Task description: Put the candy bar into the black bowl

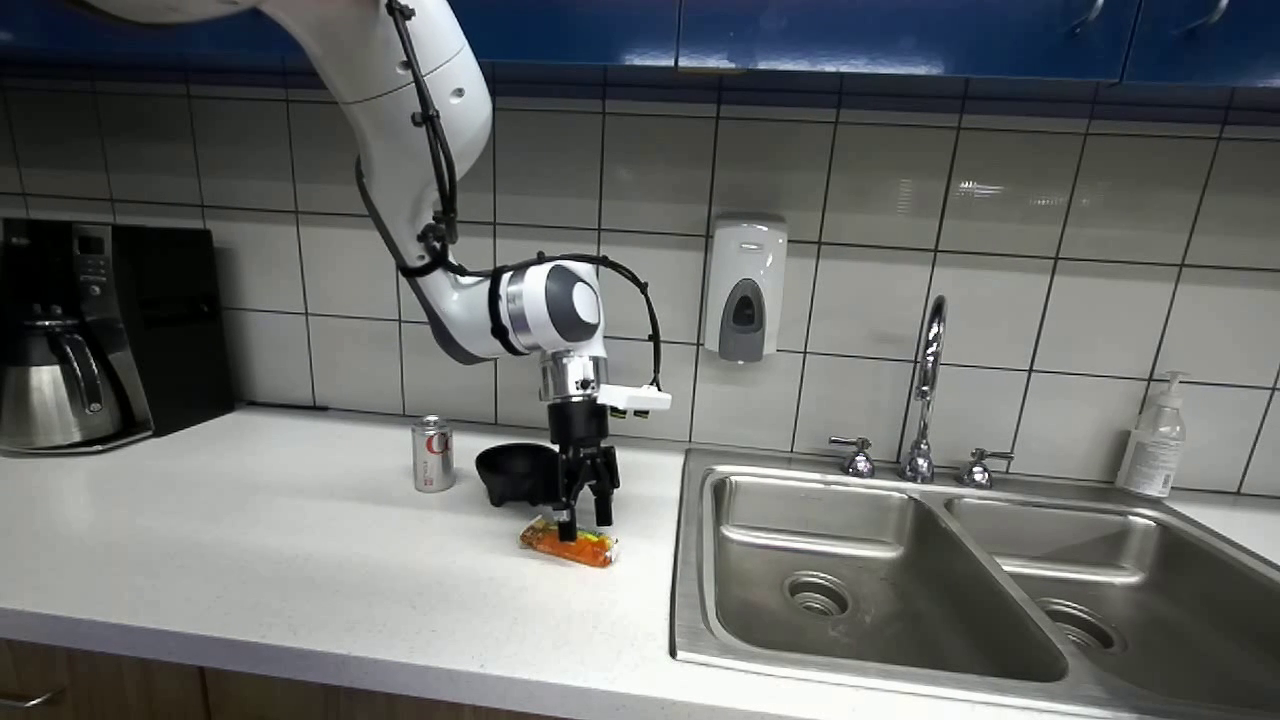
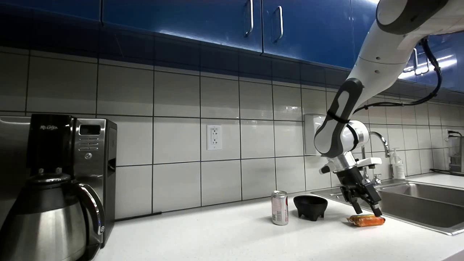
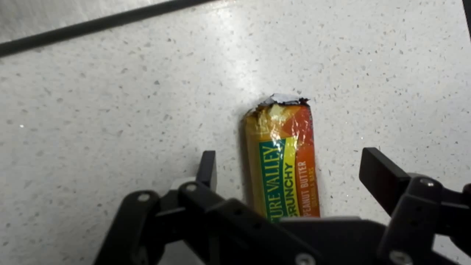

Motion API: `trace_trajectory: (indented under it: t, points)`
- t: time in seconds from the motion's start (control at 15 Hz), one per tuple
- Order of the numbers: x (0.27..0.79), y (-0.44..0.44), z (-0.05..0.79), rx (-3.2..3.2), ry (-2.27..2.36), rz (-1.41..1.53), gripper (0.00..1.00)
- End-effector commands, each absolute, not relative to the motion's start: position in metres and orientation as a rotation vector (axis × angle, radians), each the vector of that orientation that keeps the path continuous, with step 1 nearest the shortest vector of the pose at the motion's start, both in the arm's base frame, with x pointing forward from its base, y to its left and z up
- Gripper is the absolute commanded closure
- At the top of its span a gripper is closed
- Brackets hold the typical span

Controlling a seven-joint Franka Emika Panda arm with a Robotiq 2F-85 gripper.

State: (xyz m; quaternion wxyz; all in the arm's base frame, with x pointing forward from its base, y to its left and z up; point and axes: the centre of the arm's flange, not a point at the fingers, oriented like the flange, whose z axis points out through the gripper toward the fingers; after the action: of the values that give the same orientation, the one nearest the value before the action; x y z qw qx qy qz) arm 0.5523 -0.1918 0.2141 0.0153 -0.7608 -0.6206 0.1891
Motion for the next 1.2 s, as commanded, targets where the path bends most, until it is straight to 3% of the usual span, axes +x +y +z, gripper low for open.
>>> trace_trajectory:
  t: [0.0,0.13,0.2,0.33,0.73,1.13]
  points:
    - [0.5616,-0.1981,0.2131,-2.333,-1.956,0.586,0.00]
    - [0.5614,-0.1981,0.2114,-2.330,-1.952,0.584,0.04]
    - [0.5618,-0.1983,0.2108,-2.329,-1.950,0.584,0.26]
    - [0.5622,-0.1984,0.2101,-2.329,-1.949,0.586,0.32]
    - [0.5631,-0.2025,0.2098,-2.328,-1.941,0.575,0.80]
    - [0.5563,-0.2033,0.2128,-2.349,-1.932,0.583,0.84]
